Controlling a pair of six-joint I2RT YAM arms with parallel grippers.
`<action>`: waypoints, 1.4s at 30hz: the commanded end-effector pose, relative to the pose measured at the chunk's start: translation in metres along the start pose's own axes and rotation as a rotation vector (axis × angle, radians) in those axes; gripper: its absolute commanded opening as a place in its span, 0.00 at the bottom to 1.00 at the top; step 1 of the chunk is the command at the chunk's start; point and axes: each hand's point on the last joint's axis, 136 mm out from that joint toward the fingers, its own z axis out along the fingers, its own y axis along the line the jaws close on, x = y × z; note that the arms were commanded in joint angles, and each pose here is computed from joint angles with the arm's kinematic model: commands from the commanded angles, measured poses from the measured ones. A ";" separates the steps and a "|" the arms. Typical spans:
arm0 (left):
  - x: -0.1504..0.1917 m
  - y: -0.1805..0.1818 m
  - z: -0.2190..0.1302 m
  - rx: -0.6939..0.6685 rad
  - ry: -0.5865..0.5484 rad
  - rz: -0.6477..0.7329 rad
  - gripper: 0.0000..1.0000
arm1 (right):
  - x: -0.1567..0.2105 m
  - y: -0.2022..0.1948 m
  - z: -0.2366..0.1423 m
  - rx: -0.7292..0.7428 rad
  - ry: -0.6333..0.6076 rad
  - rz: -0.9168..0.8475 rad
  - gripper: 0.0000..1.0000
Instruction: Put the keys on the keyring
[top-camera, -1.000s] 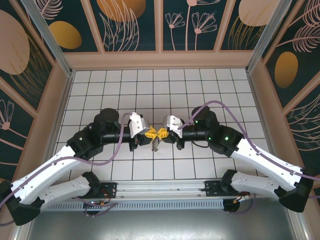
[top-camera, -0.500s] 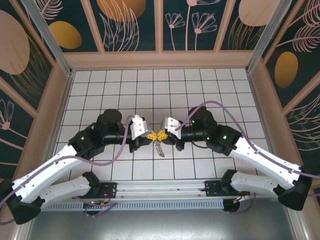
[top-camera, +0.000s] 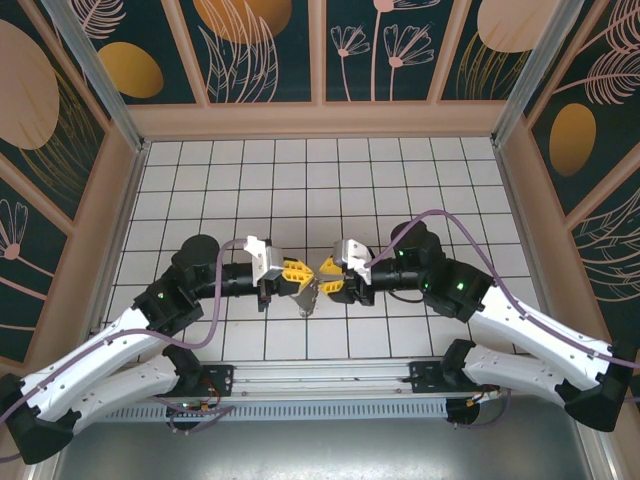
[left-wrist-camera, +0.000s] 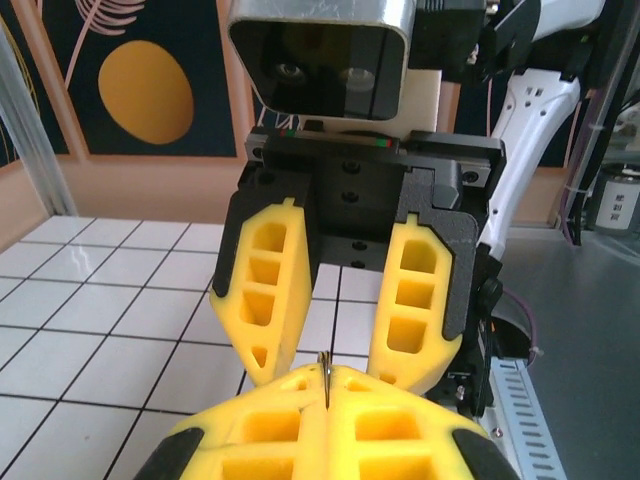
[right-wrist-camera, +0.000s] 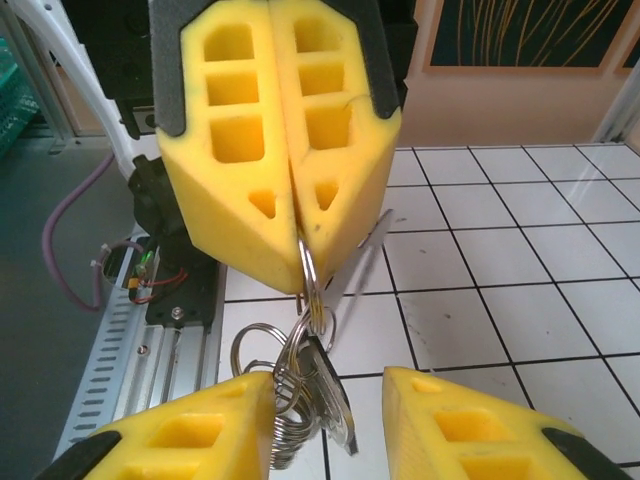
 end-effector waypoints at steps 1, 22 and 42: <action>-0.031 -0.013 -0.005 0.064 -0.123 0.043 0.00 | -0.008 0.002 -0.002 -0.008 -0.048 -0.009 0.34; -0.041 -0.018 -0.010 0.076 -0.151 0.045 0.00 | -0.008 0.009 -0.011 -0.015 -0.109 -0.036 0.36; -0.037 -0.019 -0.007 0.088 -0.129 0.042 0.00 | -0.007 -0.004 -0.017 0.081 -0.114 -0.036 0.40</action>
